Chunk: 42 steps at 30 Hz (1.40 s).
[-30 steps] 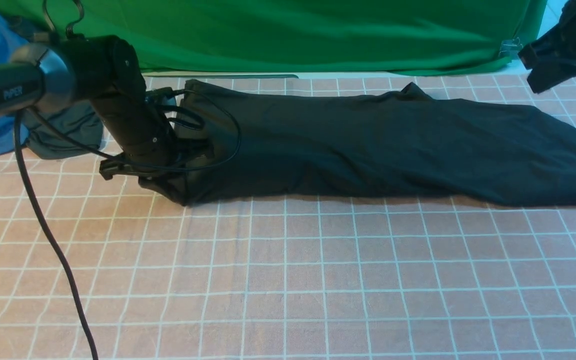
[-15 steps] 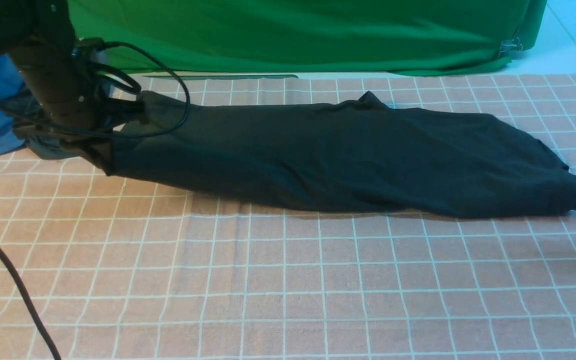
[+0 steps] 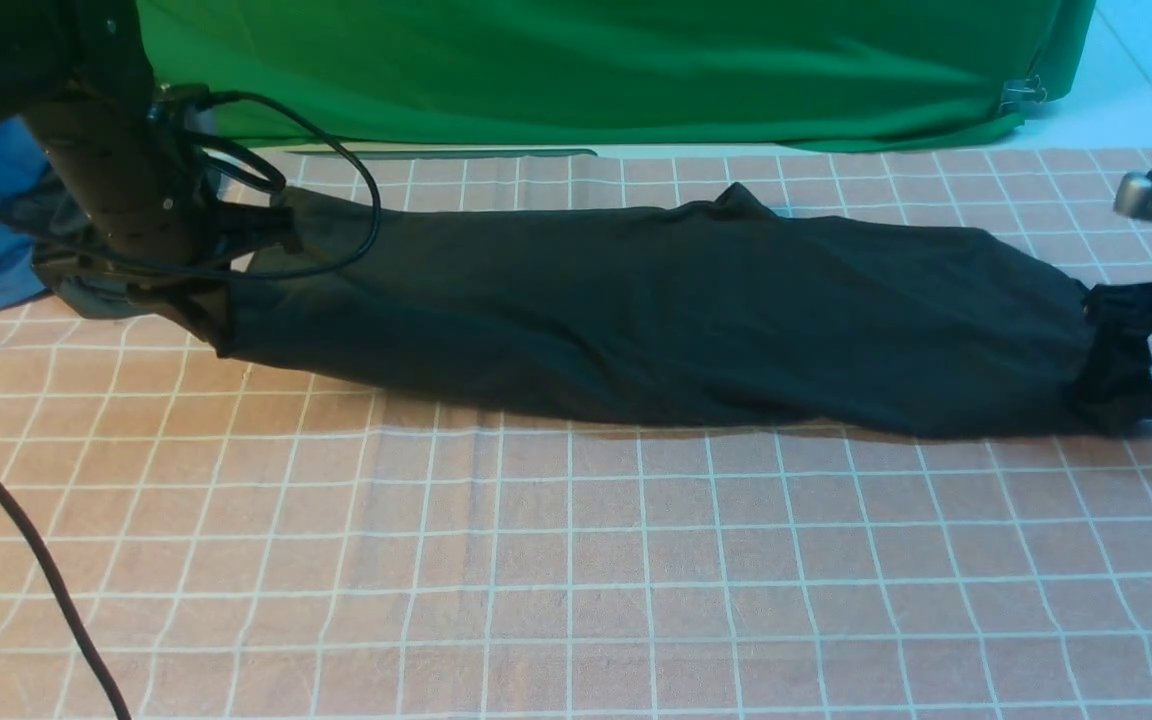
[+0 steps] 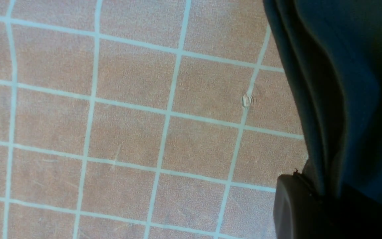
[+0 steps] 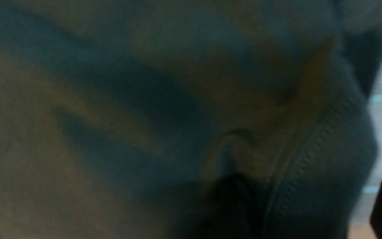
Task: Fold a long-sleeved shirt over a pink coffee tablecloth.
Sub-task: 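Pull the folded dark garment lengthwise by its ends to straighten it flat on the table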
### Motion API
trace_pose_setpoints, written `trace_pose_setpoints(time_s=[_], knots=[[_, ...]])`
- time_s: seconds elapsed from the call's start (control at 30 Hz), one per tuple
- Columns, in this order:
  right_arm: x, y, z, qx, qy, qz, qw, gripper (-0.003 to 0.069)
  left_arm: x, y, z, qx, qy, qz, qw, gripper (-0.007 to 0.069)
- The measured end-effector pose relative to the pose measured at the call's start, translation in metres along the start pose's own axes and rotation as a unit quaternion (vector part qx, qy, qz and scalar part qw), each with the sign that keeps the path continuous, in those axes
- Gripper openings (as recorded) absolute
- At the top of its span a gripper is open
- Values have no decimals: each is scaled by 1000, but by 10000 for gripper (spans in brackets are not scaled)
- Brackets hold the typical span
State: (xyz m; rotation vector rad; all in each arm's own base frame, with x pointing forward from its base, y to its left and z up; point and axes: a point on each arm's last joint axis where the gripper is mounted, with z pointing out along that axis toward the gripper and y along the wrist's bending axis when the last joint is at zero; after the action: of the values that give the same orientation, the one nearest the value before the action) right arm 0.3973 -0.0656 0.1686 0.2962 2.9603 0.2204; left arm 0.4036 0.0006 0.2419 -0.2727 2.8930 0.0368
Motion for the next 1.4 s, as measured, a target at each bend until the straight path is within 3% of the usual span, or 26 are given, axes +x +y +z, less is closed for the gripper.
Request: trace_pose_setpoints(time_s=[0.07, 0.17, 0.3, 0.47, 1.03, 1.2, 1.23, 1.3, 1.4], knots=[[1, 2, 4, -3, 10, -20, 1000, 418, 0, 0, 0, -1, 0, 0, 1000, 47], [3, 2, 4, -4, 20, -43, 999, 137, 1, 2, -1, -12, 2, 2, 1000, 47], [5, -7, -1, 10, 32, -43, 999, 69, 1, 9, -10, -20, -3, -12, 1000, 47], [16, -20, -19, 54, 75, -36, 995, 69, 13, 21, -21, -17, 15, -34, 999, 47], [79, -28, -25, 99, 183, -11, 978, 73, 126, 40, 2, -26, 129, -75, 988, 47], [80, -31, -25, 117, 183, -2, 976, 196, 136, 42, 10, -31, 146, -84, 985, 62], [80, -33, -26, 129, 183, -6, 975, 290, 136, 44, 10, -40, 144, -88, 985, 92], [77, -35, -29, 144, 175, -4, 974, 394, 136, 48, 10, -58, 141, -87, 985, 158], [65, -34, -40, 159, 146, 5, 976, 459, 137, 51, 9, -71, 145, -81, 983, 283]])
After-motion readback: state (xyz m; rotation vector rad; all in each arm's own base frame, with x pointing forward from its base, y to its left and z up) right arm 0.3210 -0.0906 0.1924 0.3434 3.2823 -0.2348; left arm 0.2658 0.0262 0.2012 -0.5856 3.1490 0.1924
